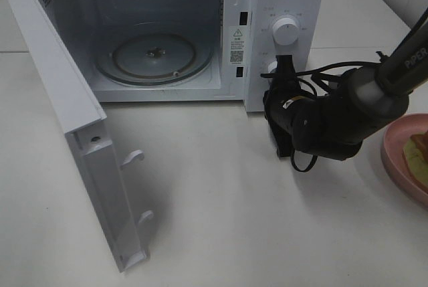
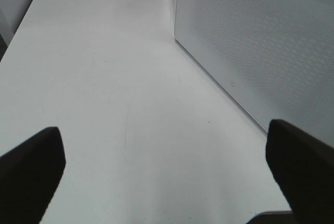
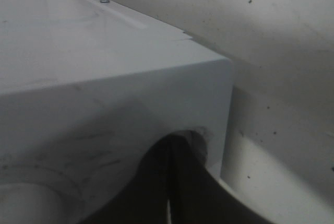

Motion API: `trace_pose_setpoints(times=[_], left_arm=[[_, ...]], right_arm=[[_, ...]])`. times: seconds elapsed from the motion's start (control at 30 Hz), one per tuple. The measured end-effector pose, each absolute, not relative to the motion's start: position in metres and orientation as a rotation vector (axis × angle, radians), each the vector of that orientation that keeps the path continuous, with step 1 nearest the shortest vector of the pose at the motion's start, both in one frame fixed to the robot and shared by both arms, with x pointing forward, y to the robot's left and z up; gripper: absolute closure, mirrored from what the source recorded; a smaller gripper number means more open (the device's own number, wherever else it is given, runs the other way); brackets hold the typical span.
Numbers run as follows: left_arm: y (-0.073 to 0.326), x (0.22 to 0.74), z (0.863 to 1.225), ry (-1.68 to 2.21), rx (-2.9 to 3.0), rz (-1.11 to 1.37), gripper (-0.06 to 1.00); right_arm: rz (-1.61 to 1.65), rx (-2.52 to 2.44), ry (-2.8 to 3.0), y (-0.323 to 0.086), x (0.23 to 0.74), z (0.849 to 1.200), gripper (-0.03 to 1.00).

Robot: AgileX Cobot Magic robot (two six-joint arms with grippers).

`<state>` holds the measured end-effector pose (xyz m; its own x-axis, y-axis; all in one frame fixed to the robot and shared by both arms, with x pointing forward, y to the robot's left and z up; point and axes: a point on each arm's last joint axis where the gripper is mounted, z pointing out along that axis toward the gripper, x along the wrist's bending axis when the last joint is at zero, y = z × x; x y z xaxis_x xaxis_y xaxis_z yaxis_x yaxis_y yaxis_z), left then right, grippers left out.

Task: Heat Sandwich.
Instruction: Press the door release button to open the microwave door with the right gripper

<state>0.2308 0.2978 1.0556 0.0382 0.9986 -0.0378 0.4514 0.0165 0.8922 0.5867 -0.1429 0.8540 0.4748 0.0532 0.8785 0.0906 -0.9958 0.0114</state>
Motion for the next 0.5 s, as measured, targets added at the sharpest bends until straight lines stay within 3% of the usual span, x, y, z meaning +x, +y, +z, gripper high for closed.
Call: trace_pose_setpoints(times=[0.5], left_arm=[[0.2978, 0.2308, 1.0556, 1.520, 1.543, 0.895, -0.05]], right_arm=[[-1.586, -2.664, -0.153, -0.1451, 0.5863, 0.8545, 0.96]])
